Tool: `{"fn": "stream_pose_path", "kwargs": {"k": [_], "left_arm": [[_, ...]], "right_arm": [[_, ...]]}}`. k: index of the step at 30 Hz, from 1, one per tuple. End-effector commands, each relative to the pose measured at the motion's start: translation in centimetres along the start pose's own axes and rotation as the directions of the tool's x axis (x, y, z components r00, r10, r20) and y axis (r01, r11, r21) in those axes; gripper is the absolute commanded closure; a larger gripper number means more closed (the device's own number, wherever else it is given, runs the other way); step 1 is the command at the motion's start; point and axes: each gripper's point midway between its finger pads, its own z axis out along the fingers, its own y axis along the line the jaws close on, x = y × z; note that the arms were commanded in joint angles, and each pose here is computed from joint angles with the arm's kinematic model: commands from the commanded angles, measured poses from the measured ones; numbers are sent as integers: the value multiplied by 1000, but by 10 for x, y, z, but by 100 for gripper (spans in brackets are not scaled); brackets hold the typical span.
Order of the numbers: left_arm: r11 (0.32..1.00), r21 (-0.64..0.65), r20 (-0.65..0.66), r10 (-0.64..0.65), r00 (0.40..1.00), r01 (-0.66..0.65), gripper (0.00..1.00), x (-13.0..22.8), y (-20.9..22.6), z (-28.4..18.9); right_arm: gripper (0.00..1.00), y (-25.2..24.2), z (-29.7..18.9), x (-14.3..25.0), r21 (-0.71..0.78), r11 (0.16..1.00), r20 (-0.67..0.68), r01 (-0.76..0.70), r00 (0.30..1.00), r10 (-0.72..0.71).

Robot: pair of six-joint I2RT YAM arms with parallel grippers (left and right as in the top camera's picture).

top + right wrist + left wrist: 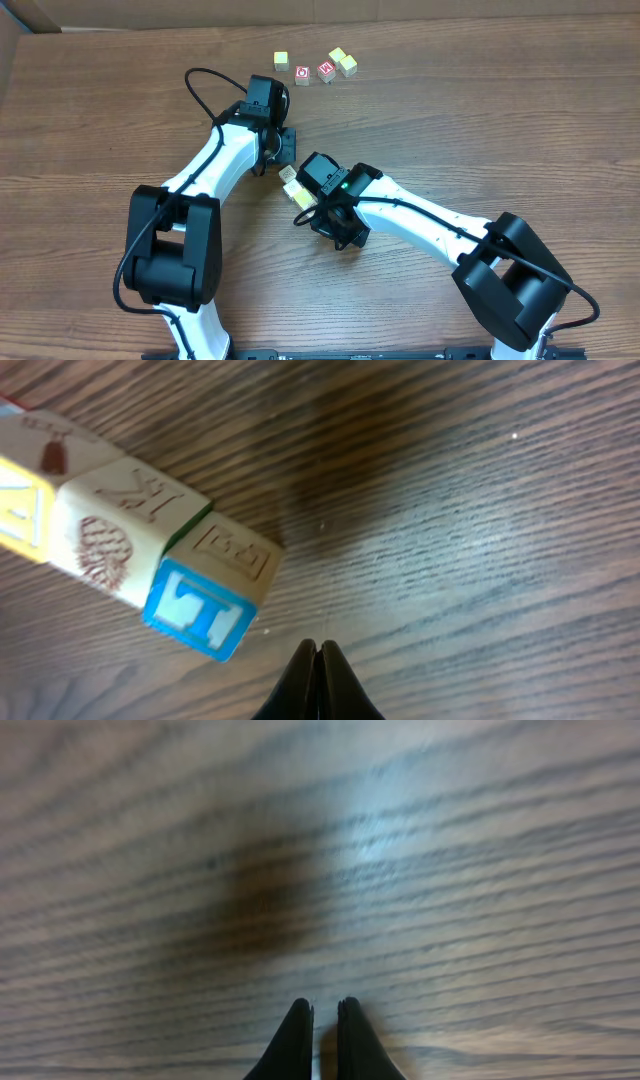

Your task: Flip 5 blocks

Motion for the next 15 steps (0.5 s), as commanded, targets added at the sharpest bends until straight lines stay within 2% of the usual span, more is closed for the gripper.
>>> {"fn": "stream_pose_path", "kwargs": {"k": [1,4,15], "left_arm": [[1000,10,-36,19,999,-19,96,6,0,8],[996,72,-48,58,997,-55,96,9,-11,7],[996,76,-70,57,996,-52,96,14,-11,7]], "right_arm": [[96,-6,10,4,22,1000,12,-16,1000,15],[96,-3,15,4,1,1000,21,-8,1000,8],[96,2,18,2,-25,1000,29,-5,1000,6]]}}
